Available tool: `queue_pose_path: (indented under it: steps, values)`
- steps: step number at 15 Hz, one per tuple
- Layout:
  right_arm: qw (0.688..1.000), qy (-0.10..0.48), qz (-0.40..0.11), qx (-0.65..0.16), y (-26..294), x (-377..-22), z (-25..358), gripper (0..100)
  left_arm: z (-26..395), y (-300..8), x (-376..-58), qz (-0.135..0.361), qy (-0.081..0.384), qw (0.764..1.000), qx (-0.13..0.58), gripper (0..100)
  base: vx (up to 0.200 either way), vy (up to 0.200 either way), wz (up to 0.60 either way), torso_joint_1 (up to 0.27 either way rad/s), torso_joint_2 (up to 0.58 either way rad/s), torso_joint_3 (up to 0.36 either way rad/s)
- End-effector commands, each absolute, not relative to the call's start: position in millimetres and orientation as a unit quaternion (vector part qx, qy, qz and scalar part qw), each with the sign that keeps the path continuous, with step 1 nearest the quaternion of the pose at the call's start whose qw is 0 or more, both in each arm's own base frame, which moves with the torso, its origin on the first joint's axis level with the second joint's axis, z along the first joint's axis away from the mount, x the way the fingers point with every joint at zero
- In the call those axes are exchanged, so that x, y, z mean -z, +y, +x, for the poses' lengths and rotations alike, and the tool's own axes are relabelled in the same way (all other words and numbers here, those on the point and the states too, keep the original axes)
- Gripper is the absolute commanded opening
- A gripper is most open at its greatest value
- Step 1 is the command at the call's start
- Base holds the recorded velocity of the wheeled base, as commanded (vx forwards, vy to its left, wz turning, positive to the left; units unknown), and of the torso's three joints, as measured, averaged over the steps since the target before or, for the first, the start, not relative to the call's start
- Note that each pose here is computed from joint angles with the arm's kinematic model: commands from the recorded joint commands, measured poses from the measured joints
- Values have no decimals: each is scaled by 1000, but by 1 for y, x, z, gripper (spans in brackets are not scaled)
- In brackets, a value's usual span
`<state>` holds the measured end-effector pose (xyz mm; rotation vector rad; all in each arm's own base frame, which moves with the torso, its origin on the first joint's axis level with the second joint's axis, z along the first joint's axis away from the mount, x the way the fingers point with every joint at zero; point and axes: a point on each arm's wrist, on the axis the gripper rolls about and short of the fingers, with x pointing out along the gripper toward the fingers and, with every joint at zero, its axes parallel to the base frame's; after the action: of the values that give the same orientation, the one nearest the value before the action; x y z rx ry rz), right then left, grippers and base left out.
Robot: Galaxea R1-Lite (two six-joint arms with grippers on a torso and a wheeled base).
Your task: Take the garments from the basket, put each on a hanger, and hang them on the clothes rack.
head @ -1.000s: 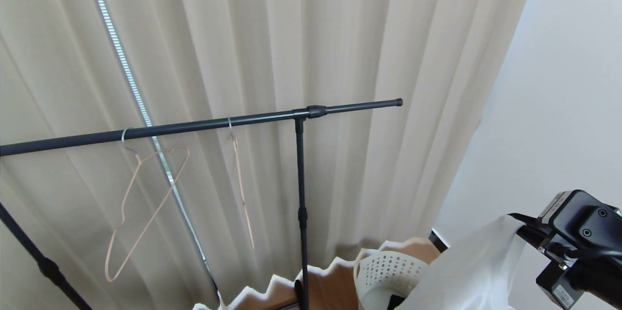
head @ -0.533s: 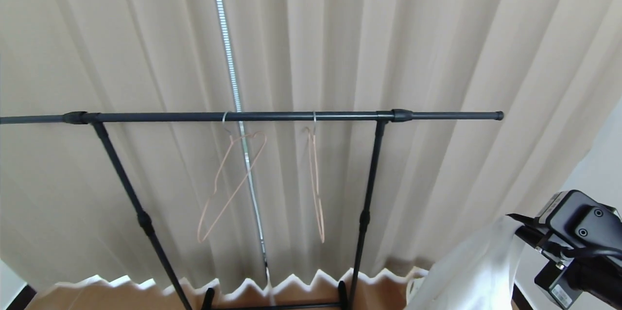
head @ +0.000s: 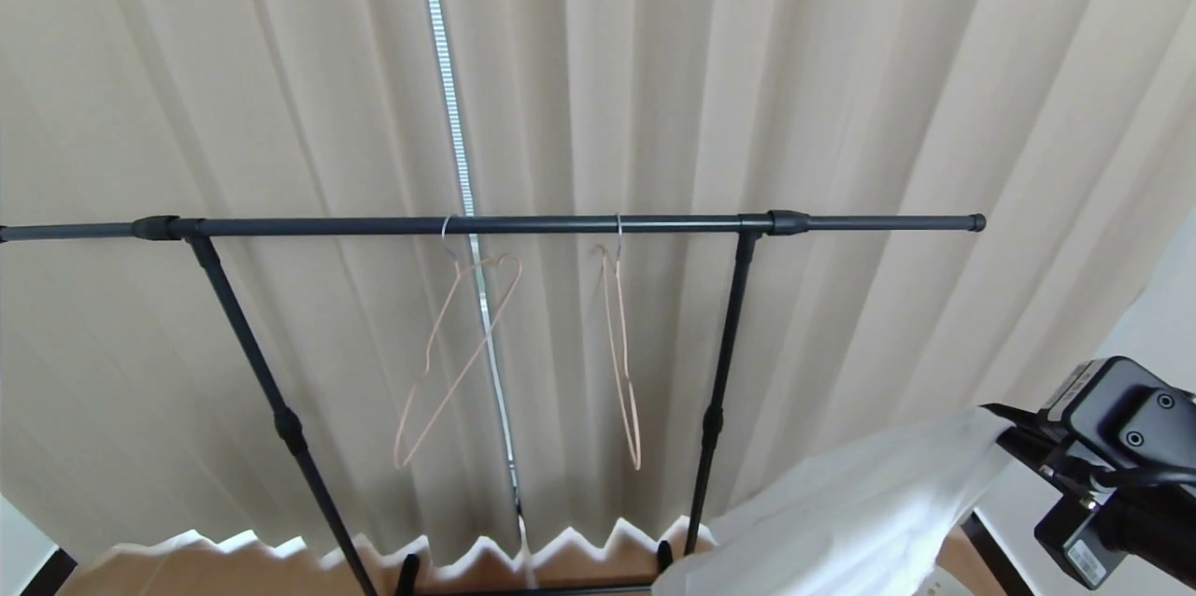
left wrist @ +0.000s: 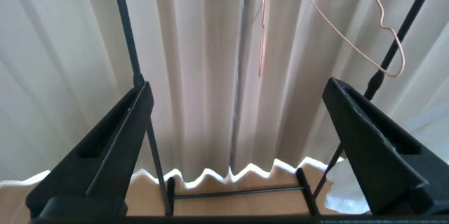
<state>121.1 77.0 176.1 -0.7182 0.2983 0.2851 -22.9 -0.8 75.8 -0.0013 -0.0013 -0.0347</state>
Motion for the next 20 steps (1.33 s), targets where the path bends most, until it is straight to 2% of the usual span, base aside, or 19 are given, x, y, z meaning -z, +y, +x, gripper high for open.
queue_pose_path:
  steps: [1,7,12,15,20]
  values:
    - [916,143,-348,-139,77,-177,121,0,-23,-1,-76,-1,-1,1000,17,100,0,200,0,12,-2,-2]
    - [918,137,-345,-139,75,-178,117,0,-23,-1,-76,-2,-1,1000,17,100,0,200,0,0,-2,2]
    - [919,133,-343,-141,72,-179,114,0,-23,-1,-76,-3,-1,1000,16,100,0,0,0,0,0,0]
    - [919,113,-329,-187,70,-182,107,0,-23,-1,-76,-2,-1,1000,16,100,0,0,0,0,0,0]
    - [916,117,-331,-194,70,-177,106,0,-23,-1,-76,-2,-1,1000,16,100,0,0,0,0,0,0]
